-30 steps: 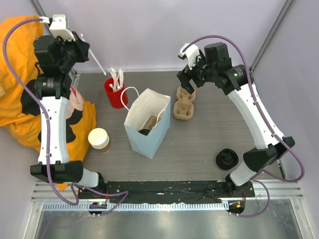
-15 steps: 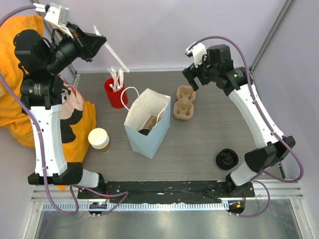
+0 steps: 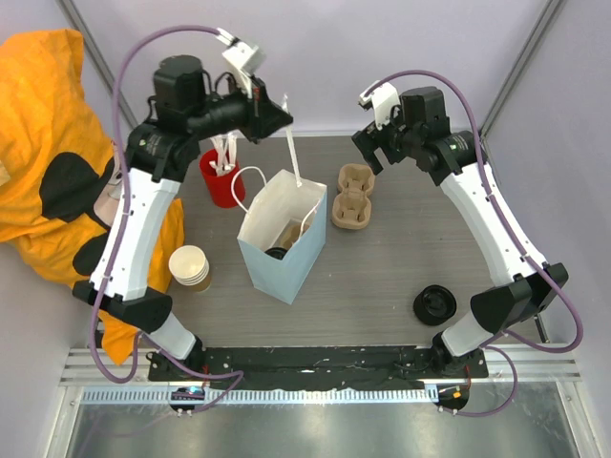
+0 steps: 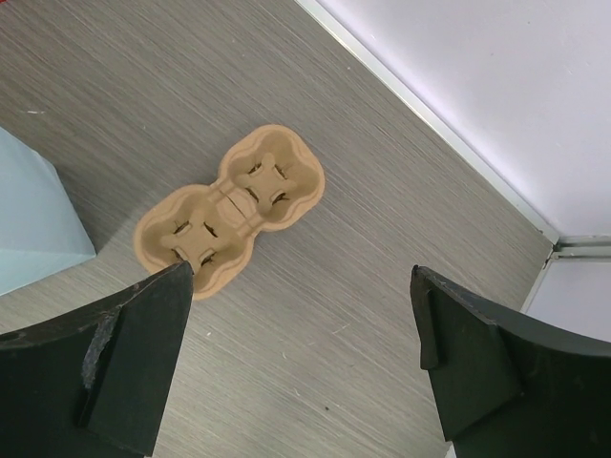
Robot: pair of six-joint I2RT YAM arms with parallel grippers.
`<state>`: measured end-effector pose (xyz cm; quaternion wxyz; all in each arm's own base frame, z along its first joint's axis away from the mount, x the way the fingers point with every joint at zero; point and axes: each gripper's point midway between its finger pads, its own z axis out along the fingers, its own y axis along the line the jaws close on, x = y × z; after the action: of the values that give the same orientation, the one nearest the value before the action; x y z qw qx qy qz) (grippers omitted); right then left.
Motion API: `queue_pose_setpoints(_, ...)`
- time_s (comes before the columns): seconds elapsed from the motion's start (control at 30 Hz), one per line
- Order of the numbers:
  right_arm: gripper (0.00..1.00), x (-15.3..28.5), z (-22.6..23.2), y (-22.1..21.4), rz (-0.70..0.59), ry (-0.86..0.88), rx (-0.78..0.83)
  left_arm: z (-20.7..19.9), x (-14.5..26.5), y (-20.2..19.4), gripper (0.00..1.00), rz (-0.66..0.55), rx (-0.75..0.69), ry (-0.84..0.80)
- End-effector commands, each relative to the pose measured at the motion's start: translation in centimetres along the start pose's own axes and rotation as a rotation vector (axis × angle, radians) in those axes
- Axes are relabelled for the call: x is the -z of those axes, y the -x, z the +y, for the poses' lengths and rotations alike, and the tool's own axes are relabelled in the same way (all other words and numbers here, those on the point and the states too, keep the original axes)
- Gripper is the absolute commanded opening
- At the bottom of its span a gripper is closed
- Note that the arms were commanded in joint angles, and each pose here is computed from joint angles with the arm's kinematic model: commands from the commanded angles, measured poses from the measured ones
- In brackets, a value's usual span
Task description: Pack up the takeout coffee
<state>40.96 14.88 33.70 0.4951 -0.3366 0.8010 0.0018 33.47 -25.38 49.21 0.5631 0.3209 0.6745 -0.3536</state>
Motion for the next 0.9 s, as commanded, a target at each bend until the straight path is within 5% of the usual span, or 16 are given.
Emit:
queue_pose_setpoints(0.0,1.00,1.9,-1.1,1.8,-0.079,-0.045,-0.015,-0.8,-1.3,-4.5,0.01,0.147,-0.086,0.001)
queue_pose_setpoints(0.43,1.00,1.7,-0.5,1.2,-0.070,-0.016,-0.014,0.5,-4.8,-13.0,0.00,0.268,0.006,0.019)
queue_pose_setpoints(0.87,1.00,1.7,-0.2,0.8,-0.066,-0.006,-0.009,1.1,-6.2,-15.7,0.04,0.287,0.067,0.020)
